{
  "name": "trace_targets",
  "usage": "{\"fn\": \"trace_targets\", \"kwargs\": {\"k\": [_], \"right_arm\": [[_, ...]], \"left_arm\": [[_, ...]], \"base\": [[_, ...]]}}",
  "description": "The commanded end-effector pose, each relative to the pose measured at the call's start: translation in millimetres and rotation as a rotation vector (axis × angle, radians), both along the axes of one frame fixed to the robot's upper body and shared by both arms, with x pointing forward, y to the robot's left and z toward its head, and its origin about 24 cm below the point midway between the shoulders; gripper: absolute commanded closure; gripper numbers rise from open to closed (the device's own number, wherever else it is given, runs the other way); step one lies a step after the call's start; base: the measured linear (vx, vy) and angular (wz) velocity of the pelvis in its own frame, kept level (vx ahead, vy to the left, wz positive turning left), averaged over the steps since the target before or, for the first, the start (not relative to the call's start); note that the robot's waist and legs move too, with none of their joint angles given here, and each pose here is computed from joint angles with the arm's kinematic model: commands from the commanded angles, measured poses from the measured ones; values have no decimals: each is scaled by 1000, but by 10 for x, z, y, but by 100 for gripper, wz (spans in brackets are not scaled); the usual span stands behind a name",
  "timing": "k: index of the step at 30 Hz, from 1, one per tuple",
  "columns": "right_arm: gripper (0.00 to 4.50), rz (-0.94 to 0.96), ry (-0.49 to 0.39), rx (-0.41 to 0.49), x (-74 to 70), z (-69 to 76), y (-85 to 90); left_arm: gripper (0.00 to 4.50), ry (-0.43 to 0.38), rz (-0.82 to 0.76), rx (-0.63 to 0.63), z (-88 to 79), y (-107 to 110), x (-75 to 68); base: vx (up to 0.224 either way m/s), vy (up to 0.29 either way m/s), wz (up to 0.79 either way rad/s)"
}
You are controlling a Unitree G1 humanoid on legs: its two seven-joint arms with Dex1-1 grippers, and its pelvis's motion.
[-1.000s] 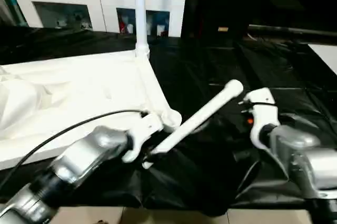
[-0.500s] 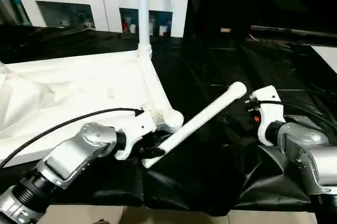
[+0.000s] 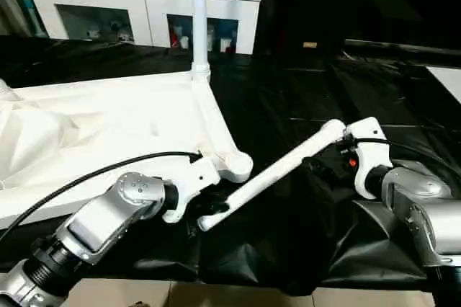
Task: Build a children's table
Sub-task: Pick table leg
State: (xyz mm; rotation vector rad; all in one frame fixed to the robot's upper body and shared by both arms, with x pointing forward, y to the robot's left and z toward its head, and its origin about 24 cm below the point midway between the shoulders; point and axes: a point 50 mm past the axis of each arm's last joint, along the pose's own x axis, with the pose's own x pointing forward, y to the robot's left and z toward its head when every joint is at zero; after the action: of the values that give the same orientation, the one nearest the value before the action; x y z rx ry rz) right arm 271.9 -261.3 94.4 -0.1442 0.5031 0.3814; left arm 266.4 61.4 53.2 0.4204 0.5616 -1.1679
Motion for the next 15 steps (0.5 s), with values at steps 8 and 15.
{"fn": "trace_targets", "kwargs": {"k": [8,15], "right_arm": [[0,2,-16,-30,-25,15,-6],[0,12,-6,-39,-64,7,11]], "left_arm": [[372,127,0,86,-292,-5,-102],[303,135,18,97,-335,-12,-104]], "base": [[0,0,0],[0,0,0]]}}
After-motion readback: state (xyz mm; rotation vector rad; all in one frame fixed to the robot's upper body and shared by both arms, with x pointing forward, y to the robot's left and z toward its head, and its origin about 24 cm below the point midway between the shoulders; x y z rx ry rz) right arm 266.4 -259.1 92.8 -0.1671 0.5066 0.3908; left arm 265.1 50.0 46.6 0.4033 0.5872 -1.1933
